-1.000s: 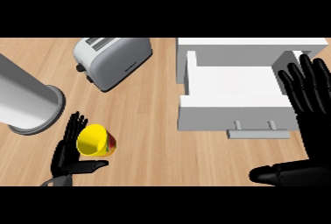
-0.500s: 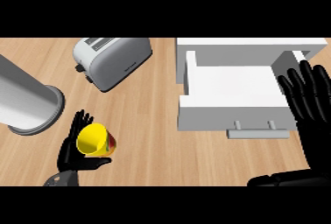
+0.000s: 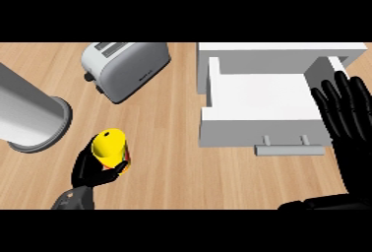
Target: Pick up the cup, place it into the drawer and close the drawer
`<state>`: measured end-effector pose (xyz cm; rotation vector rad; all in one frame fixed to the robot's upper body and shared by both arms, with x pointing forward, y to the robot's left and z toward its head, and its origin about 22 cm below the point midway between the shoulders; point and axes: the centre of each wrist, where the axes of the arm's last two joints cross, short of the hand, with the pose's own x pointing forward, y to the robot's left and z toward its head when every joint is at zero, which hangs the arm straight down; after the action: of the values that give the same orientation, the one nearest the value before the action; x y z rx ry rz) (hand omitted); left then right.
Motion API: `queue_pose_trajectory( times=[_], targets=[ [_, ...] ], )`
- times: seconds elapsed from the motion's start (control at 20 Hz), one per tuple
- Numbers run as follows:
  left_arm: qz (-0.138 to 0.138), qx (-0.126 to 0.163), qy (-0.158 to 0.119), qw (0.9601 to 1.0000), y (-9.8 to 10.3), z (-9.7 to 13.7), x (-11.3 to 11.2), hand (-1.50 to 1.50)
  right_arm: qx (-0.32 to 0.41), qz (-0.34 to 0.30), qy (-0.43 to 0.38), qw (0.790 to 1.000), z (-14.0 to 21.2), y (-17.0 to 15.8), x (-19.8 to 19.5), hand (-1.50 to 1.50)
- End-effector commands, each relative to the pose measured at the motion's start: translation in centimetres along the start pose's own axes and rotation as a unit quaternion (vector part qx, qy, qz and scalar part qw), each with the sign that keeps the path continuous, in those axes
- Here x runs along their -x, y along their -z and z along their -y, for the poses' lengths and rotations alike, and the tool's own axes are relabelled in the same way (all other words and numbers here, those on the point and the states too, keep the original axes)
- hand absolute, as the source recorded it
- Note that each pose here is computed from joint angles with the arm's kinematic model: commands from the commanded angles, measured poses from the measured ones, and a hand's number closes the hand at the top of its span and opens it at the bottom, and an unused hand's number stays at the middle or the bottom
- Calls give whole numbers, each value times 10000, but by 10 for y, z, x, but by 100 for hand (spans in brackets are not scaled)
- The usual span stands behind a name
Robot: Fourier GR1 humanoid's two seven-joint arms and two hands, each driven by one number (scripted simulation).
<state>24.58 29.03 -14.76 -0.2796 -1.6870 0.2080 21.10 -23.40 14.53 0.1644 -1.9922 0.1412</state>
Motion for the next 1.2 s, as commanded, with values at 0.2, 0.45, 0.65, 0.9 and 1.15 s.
queue_pose_trajectory(
  times=[0.2, 0.45, 0.65, 0.9, 1.15],
  targets=[
    [824, 244, 10, 9963, 6, 11, 0, 150, 3, -17, -90, 10000, 16, 2, 7, -150],
    [1314, -104, 214, 9910, 17, 15, -2, 150, -21, 18, -55, 10000, 9, 8, 3, -150],
    [1462, -599, 373, 9867, 7, 1, -8, 150, 2, 25, -25, 10000, 5, 0, 17, -150],
    [1770, -424, 119, 9832, 30, -10, -33, 150, 7, -16, -49, 10000, 13, 2, -12, -150],
    [1848, 396, 262, 9816, 46, 25, -62, 150, 75, -4, -128, 9999, 21, 6, 5, -150]
  ],
)
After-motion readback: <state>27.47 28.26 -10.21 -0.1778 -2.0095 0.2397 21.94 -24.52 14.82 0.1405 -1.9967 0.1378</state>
